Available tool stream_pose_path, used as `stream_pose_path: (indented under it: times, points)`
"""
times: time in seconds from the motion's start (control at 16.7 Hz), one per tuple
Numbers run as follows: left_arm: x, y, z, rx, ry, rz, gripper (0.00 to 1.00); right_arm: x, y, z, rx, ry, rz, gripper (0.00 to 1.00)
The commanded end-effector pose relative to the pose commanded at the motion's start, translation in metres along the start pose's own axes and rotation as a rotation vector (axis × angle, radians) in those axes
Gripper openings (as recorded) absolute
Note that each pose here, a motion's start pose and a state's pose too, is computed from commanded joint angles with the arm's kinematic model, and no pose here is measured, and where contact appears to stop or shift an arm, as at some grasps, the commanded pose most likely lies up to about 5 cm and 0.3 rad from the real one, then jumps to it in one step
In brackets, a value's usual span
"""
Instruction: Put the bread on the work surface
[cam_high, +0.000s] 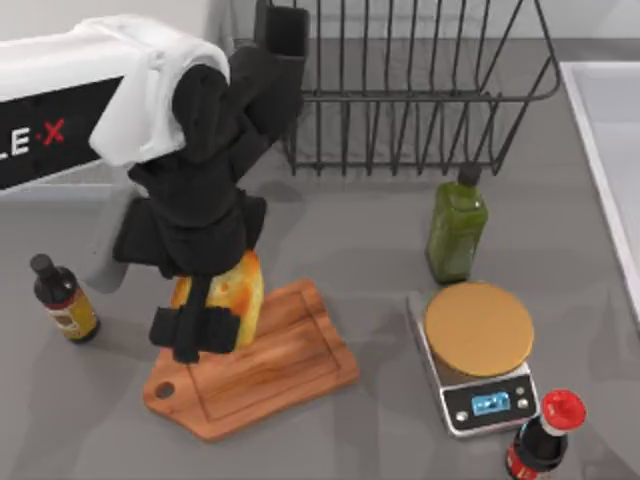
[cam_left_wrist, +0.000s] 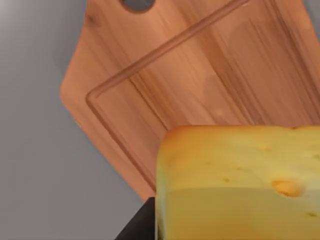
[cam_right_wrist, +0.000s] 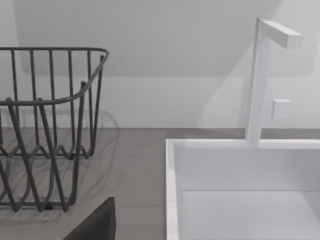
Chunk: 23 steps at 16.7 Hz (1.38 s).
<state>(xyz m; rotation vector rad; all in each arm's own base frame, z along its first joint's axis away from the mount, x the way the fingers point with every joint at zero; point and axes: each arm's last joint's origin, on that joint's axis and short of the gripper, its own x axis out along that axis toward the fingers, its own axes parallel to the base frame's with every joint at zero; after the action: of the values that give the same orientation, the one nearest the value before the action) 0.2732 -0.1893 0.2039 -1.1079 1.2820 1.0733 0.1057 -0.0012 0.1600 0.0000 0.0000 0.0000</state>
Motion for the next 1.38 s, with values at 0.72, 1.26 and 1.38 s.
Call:
stream_pose_path:
  times: [0.72,1.26,1.38]
  points:
    - [0.019,-0.002,-0.010,-0.148,-0.025,0.010,0.00,0.000,0.000,0.000,0.000,0.000,0.000,1.00]
    - [0.050,-0.002,-0.010,-0.147,-0.027,0.015,0.00,0.000,0.000,0.000,0.000,0.000,0.000,1.00]
    - [0.056,-0.002,-0.010,-0.146,-0.025,0.010,0.00,0.000,0.000,0.000,0.000,0.000,0.000,1.00]
